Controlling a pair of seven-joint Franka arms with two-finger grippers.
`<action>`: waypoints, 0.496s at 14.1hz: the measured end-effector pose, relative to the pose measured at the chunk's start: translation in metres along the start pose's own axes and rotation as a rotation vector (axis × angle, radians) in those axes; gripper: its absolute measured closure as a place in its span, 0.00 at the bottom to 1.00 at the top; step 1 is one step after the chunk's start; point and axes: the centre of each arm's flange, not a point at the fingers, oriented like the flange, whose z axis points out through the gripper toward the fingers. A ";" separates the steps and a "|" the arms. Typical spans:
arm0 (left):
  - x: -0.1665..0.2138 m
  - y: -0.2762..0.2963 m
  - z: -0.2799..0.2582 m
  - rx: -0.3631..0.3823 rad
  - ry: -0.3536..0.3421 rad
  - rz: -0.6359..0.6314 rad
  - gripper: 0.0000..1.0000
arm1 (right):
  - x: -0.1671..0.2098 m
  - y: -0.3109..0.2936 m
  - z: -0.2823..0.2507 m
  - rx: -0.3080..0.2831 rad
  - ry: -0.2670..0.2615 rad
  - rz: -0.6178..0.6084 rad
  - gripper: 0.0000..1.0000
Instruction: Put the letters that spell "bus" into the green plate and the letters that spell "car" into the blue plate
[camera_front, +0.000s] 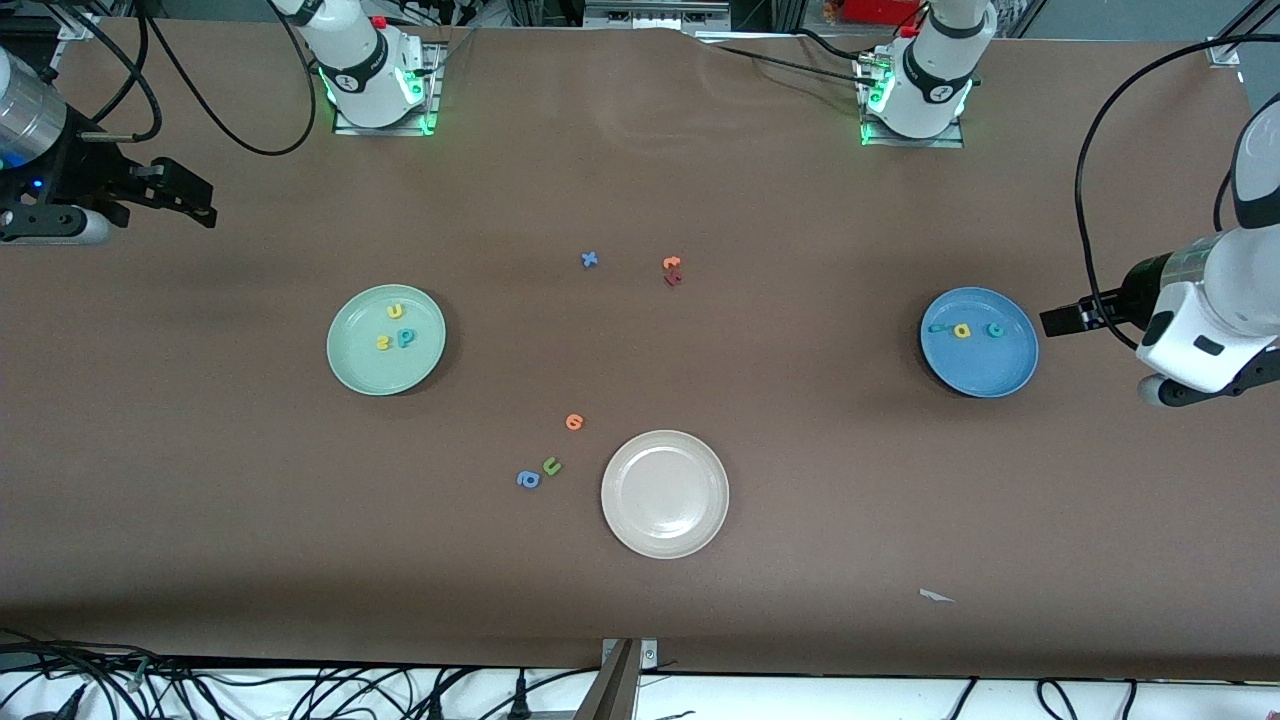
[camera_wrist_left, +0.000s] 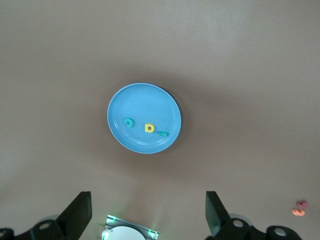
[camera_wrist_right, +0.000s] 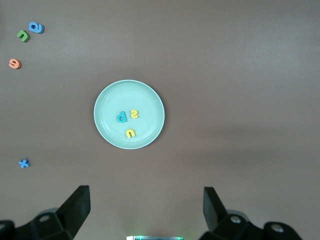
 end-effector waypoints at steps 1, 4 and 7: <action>-0.004 -0.005 -0.008 -0.025 0.001 -0.002 0.00 | 0.000 0.000 0.000 0.000 0.000 0.000 0.00; -0.019 -0.020 -0.030 -0.083 0.018 -0.001 0.00 | 0.000 0.000 0.000 0.000 0.000 0.000 0.00; -0.029 -0.023 -0.042 -0.149 0.040 0.017 0.00 | 0.000 0.000 0.000 0.000 0.000 0.000 0.00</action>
